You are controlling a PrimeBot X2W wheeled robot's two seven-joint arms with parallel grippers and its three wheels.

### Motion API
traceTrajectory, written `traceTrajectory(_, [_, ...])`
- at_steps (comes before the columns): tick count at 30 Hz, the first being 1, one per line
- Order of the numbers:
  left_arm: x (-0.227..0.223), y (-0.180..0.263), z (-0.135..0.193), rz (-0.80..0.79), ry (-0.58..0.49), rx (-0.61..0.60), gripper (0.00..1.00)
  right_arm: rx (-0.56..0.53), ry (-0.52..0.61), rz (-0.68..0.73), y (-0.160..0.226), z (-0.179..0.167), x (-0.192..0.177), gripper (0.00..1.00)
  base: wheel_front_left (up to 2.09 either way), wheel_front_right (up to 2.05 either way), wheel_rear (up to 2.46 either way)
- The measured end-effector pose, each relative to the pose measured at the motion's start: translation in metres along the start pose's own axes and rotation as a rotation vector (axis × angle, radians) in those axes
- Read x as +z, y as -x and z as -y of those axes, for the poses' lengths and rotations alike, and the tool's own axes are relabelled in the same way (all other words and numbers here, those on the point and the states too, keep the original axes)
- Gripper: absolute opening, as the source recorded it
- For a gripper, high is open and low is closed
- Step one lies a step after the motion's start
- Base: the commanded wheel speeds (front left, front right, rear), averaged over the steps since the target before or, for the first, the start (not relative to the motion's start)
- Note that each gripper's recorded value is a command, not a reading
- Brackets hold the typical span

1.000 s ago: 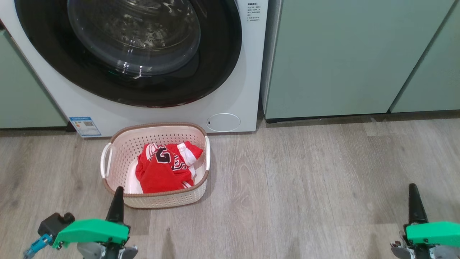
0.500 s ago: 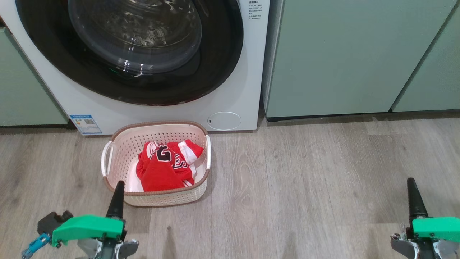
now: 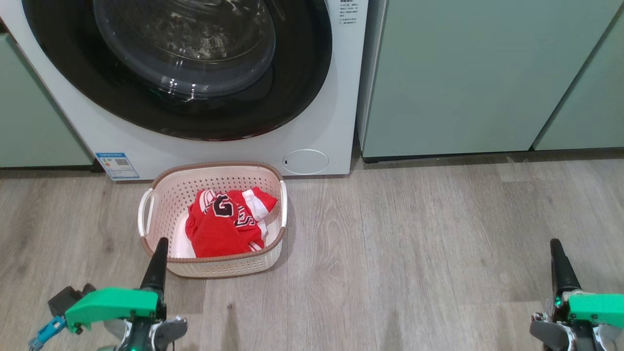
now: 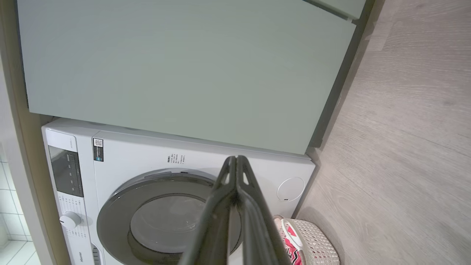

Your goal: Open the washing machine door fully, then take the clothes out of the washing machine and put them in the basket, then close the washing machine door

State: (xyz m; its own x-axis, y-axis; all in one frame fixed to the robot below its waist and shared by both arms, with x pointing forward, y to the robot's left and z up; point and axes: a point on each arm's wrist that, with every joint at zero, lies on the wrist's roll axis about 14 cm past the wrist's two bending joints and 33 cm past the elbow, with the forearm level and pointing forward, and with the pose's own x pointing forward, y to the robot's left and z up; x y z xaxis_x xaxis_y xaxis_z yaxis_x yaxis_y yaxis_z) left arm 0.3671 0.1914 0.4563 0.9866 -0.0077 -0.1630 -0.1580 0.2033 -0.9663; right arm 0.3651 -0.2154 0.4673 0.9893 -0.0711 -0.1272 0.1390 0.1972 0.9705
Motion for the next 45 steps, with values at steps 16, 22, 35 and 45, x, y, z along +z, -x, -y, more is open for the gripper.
traceTrajectory(16, [0.002,-0.002,0.015,-0.005,0.167,-0.054,0.0,0.037,-0.171,-0.029,-0.007,-0.011,-0.004,0.0,0.0,0.0,0.0])
traceTrajectory(22, [0.003,-0.003,0.019,-0.006,0.203,-0.068,0.0,0.04,-0.209,-0.034,-0.007,-0.012,-0.005,0.0,0.0,0.0,0.0])
traceTrajectory(35, [0.003,-0.003,0.019,-0.006,0.203,-0.069,0.0,0.04,-0.209,-0.034,-0.007,-0.012,-0.005,0.0,0.0,0.0,0.0])
traceTrajectory(45, [0.003,-0.003,0.019,-0.006,0.203,-0.069,0.0,0.04,-0.209,-0.034,-0.007,-0.012,-0.005,0.0,0.0,0.0,0.0])
